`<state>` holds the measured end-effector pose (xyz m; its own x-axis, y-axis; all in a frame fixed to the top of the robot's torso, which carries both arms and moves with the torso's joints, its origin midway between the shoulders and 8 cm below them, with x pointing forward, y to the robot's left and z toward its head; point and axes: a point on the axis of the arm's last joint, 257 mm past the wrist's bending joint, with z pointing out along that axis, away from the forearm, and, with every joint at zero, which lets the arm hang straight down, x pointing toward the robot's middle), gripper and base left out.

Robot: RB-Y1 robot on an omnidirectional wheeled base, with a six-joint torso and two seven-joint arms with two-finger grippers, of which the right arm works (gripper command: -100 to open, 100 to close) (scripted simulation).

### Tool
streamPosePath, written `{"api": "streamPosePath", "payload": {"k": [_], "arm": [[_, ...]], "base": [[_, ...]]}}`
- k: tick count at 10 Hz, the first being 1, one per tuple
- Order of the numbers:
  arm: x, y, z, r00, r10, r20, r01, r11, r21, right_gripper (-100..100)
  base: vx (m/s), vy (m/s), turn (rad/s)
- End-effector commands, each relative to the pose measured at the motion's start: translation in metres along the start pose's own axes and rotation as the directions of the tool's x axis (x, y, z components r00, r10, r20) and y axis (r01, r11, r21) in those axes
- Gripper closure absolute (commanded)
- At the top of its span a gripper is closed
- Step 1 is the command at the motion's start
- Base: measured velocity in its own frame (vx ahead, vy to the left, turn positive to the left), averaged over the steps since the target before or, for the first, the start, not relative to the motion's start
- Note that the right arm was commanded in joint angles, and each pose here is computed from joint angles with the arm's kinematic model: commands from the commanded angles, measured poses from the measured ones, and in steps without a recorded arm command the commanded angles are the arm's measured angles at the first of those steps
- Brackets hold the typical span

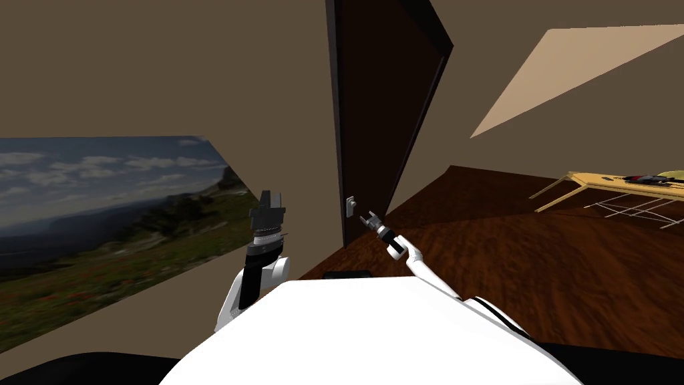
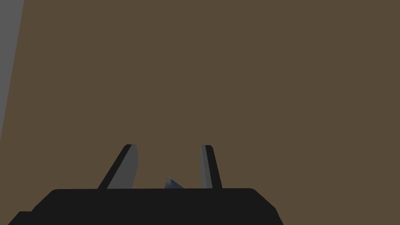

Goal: Pull the door open

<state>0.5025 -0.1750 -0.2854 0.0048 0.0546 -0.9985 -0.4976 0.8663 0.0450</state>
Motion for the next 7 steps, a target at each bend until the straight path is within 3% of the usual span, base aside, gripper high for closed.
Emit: {"api": "streamPosePath", "payload": {"k": [1, 2, 3, 7], "arm": [[0.01, -0.004, -0.0003, 0.999, -0.04, -0.029, 0.04, 0.999, -0.006, -100], [0.006, -0.002, -0.0002, 1.0, -0.022, -0.017, 0.022, 1.0, -0.003, -100], [0.007, -0.018, -0.0044, 0.999, -0.028, -0.02, 0.028, 0.999, 0.019, -100], [0.007, -0.048, -0.0137, 0.999, -0.028, -0.022, 0.03, 0.997, 0.065, -100]], "base": [[0.075, -0.017, 0.042], [0.034, -0.009, 0.011], [0.073, 0.073, 0.159], [0.106, 0.099, 0.131]]}}
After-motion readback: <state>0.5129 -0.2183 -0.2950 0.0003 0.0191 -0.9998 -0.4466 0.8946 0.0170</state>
